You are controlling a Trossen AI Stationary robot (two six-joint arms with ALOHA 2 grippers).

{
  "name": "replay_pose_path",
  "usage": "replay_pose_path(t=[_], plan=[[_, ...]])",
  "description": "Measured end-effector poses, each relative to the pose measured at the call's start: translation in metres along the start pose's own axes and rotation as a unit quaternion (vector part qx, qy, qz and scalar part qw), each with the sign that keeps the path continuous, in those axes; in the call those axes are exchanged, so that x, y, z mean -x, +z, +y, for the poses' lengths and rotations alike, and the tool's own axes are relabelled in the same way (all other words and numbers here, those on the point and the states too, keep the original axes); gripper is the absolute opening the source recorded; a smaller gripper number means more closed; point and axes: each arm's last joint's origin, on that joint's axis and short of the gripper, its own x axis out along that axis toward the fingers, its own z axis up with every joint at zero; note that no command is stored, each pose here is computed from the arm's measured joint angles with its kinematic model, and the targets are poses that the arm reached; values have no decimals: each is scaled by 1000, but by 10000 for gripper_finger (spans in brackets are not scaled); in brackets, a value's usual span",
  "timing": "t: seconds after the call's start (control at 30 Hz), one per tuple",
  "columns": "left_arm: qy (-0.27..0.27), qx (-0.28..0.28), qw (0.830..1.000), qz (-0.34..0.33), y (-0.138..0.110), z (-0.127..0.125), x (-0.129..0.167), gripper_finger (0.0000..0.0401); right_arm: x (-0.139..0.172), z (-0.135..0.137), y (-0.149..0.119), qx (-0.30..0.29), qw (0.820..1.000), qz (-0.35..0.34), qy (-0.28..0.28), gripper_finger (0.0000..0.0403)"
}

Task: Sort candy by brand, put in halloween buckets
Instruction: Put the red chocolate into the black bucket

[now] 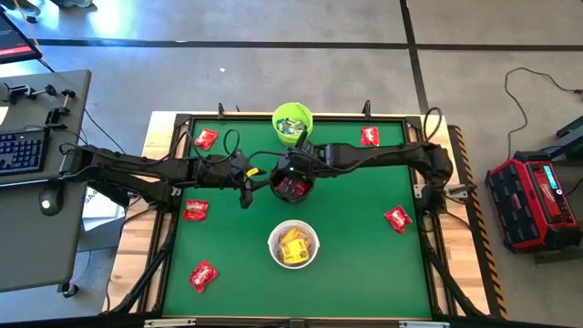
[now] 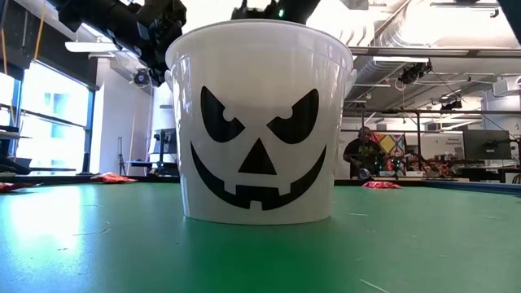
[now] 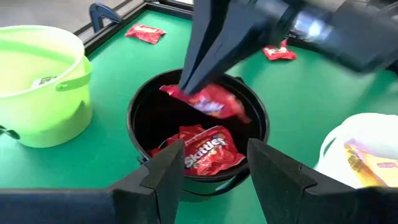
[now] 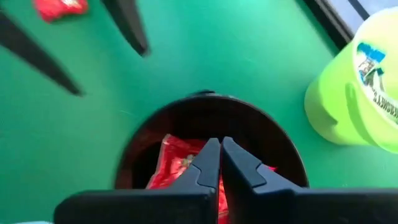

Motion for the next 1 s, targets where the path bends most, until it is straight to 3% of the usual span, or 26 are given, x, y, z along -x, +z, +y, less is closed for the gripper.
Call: replay_pose_path(t=[0.4,0.63,0.83,1.0], plan=[[28,21,999,11,-2,7,-1,165,-54,-7,-11,6,999,54,0,0],[50,47,997,25,-2,18,7,165,-55,-7,-12,-7,998,60,2,0],[75,82,993,31,-1,30,21,165,-57,-10,-13,-7,995,84,61,0],[108,117,985,61,-7,42,29,165,-54,-12,-10,2,994,84,63,13]])
